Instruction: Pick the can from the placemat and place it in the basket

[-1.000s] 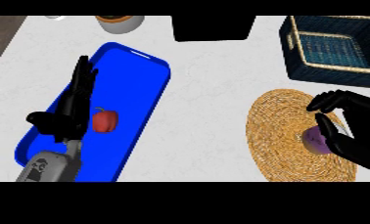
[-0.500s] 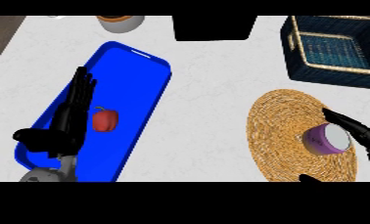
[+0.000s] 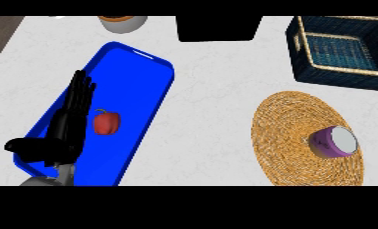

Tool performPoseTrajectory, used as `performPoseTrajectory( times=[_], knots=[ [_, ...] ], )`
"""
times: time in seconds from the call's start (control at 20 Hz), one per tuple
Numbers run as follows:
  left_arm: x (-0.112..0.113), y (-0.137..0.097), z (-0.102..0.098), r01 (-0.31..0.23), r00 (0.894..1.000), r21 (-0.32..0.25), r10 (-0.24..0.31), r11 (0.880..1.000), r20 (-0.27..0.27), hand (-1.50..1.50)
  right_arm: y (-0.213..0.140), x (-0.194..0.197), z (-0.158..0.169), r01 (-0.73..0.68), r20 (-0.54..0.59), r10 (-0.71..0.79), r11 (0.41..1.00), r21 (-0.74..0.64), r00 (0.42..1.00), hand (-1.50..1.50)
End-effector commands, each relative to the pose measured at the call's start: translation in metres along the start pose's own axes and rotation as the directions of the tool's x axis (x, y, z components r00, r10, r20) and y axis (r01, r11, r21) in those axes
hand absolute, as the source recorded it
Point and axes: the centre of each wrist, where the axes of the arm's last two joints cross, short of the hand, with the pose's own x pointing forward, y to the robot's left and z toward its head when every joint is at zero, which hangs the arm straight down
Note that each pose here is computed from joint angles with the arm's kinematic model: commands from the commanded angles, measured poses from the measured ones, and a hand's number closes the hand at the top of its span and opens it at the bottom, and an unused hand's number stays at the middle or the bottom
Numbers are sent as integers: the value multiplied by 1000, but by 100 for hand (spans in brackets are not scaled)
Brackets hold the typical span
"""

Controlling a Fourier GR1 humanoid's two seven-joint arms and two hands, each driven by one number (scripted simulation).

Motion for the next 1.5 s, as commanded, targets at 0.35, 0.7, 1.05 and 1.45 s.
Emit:
performPoseTrajectory(
  times=[0.35,0.7,1.05,1.45],
  knots=[
    [3,-8,13,-12,1000,-9,12,1000,-1,0,-50,71,15,-98,-74,130,938,331,989,-150],
    [5,-13,-3,-23,1000,-18,23,1000,9,0,-58,68,-7,-166,-134,220,930,328,966,-150],
    [24,12,-3,-16,1000,-36,16,999,5,0,-18,39,-19,-152,-200,230,928,342,952,-150],
    [3,-4,1,-3,1000,-24,3,1000,11,0,14,13,-20,-131,-147,194,925,356,970,-150]
  ],
)
